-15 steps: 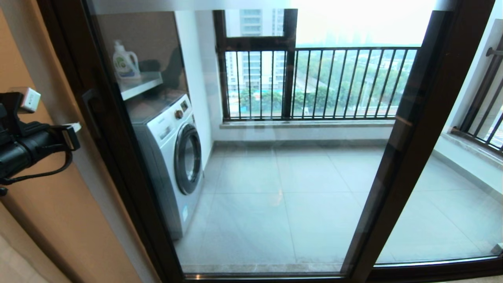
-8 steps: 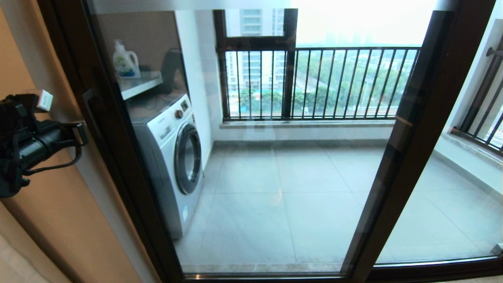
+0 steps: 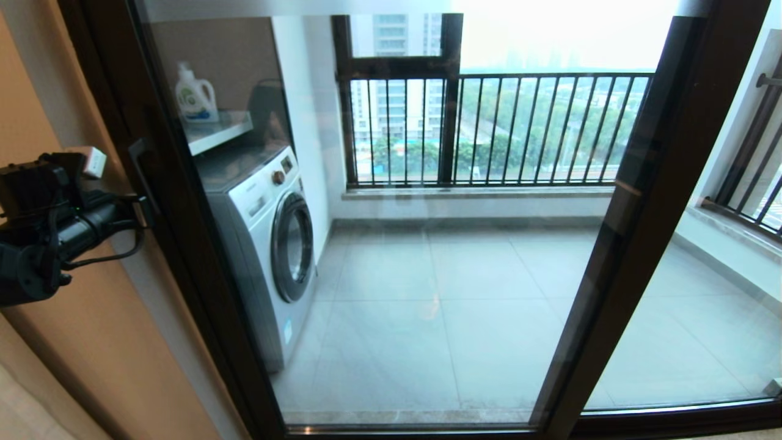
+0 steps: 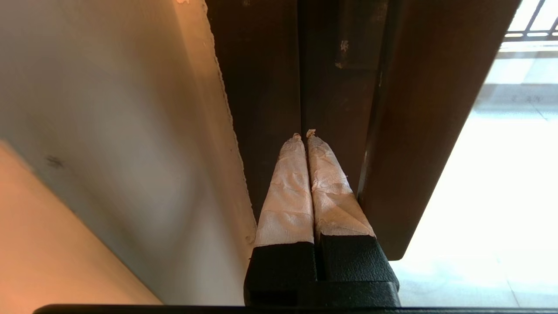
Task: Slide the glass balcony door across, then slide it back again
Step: Close the slid door
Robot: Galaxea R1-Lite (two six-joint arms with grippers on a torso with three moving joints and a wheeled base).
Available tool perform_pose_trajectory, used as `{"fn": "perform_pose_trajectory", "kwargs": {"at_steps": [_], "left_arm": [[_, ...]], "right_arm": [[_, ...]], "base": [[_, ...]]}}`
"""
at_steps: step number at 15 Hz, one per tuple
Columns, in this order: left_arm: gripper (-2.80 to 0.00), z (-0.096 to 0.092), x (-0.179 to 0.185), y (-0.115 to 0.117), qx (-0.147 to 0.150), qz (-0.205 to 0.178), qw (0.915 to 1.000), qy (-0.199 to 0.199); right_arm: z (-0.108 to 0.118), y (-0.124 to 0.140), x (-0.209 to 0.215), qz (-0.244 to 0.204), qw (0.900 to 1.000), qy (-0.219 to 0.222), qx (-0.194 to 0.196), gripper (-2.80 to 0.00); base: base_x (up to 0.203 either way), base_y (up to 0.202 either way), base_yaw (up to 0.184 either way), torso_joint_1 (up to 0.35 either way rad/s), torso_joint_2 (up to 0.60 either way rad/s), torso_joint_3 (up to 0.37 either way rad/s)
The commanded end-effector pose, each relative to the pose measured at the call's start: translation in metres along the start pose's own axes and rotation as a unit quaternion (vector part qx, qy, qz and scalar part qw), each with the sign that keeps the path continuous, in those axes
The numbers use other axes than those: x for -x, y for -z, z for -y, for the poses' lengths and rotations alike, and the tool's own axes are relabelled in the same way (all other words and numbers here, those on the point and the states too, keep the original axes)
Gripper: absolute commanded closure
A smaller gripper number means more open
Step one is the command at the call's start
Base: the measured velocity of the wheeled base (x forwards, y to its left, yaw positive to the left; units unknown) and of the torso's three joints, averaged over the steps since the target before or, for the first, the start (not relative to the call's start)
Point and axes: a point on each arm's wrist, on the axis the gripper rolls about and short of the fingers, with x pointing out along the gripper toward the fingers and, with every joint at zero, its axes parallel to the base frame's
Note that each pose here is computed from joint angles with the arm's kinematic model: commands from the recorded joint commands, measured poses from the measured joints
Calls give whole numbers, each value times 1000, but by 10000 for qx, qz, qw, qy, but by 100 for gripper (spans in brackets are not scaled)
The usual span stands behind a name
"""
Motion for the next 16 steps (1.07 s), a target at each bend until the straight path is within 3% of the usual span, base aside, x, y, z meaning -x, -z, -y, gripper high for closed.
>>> {"fn": "perform_pose_trajectory", "kwargs": {"at_steps": [1, 11, 16], "left_arm": [[0, 10, -3, -3, -9, 49, 9999, 148], [0, 54, 8, -30, -47, 259, 9973, 683], [0, 58, 8, -33, -49, 276, 9972, 689]], "right_arm": [[0, 0, 0, -4, 10000, -4, 1, 0], [0, 0, 0, -4, 10000, -4, 1, 0], [0, 0, 0, -4, 10000, -4, 1, 0]], "base": [[0, 0, 0, 0, 0, 0], [0, 0, 0, 0, 0, 0], [0, 0, 0, 0, 0, 0]]}}
